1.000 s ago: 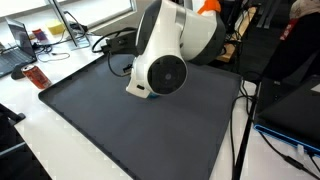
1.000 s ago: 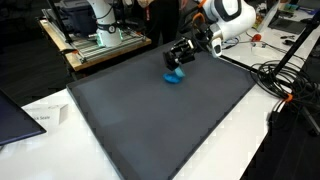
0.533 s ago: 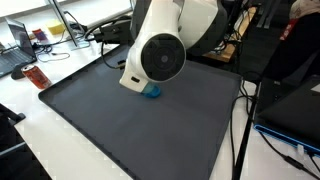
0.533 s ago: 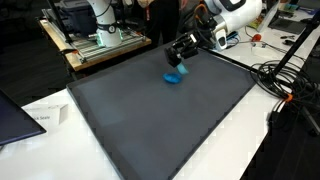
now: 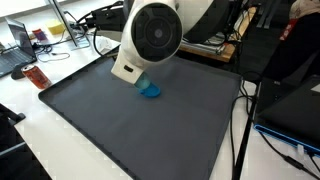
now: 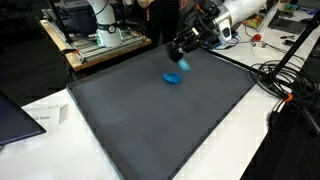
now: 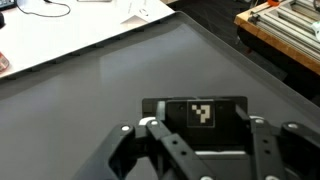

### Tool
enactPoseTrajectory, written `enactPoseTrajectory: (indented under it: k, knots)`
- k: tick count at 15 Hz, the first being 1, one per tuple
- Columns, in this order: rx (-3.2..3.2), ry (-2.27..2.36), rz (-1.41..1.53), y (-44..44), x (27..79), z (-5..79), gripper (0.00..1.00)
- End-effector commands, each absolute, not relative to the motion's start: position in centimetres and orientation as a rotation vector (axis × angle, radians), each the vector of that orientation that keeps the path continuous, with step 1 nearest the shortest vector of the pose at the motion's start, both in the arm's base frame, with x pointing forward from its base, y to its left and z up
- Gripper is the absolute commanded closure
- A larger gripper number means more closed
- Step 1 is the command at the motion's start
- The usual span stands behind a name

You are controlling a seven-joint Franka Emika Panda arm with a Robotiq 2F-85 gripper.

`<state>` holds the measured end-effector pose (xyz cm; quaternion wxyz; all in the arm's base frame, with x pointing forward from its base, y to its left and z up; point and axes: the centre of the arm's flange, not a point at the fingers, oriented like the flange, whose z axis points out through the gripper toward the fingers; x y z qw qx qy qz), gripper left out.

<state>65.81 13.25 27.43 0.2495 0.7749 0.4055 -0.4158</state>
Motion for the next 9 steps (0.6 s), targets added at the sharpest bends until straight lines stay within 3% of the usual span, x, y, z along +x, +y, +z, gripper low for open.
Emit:
enactPoseTrajectory:
  k: [1,9]
  knots:
    - [2.121,1.106,-1.094,12.6,64.7,29.1,0.65]
    - [2.152,1.095,-1.062,12.3,64.5,30.8,0.65]
